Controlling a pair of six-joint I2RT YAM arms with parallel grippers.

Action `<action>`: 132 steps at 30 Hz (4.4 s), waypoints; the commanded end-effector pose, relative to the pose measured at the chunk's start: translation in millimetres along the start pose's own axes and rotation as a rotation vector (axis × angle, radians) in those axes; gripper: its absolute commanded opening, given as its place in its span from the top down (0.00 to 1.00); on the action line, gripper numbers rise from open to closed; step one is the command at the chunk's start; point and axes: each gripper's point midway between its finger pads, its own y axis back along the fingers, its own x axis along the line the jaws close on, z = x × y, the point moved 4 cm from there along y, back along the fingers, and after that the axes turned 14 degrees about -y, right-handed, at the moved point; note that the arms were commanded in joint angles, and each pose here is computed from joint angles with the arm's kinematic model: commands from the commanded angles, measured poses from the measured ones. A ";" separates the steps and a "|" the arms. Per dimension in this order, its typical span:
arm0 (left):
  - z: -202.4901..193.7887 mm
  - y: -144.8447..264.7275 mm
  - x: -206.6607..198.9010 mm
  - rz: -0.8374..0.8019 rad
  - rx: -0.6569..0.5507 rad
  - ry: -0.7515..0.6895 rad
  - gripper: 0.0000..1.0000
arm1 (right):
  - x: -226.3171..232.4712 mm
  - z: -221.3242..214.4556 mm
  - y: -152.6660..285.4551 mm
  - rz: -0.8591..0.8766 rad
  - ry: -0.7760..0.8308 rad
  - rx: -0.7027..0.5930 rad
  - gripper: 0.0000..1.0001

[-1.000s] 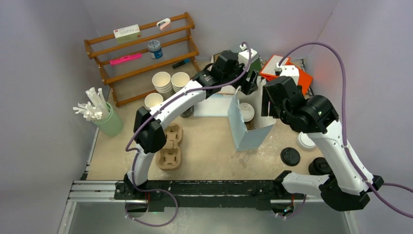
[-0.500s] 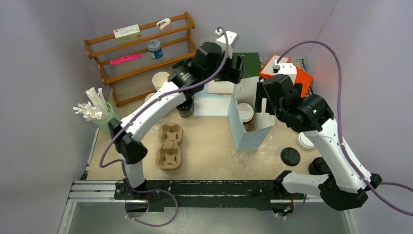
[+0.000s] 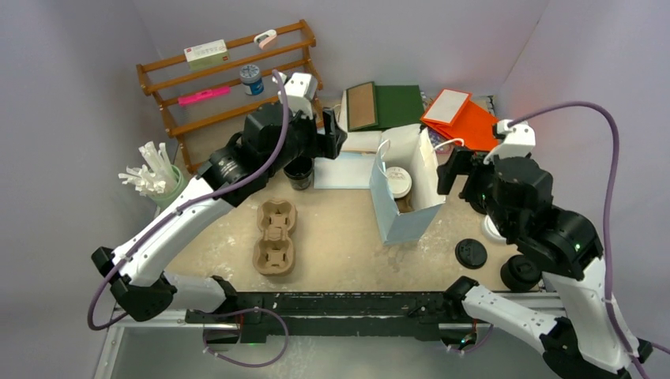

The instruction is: Pack the takeout coffee

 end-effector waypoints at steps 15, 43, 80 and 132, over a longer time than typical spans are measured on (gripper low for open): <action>-99.0 74.8 59.7 0.231 0.076 -0.023 0.17 | -47.2 -53.6 10.9 0.025 -0.174 -0.076 0.01; -139.8 131.7 137.0 0.626 0.137 0.002 0.00 | -61.9 -32.7 -14.2 -0.237 -0.122 -0.217 0.02; -183.9 101.8 214.8 0.852 0.175 0.166 0.00 | -119.1 61.9 -213.1 -0.321 -0.434 -0.198 0.02; -307.4 -2.5 283.0 0.706 -0.011 -0.343 0.00 | -142.0 -156.0 -282.3 0.004 0.037 -0.251 0.01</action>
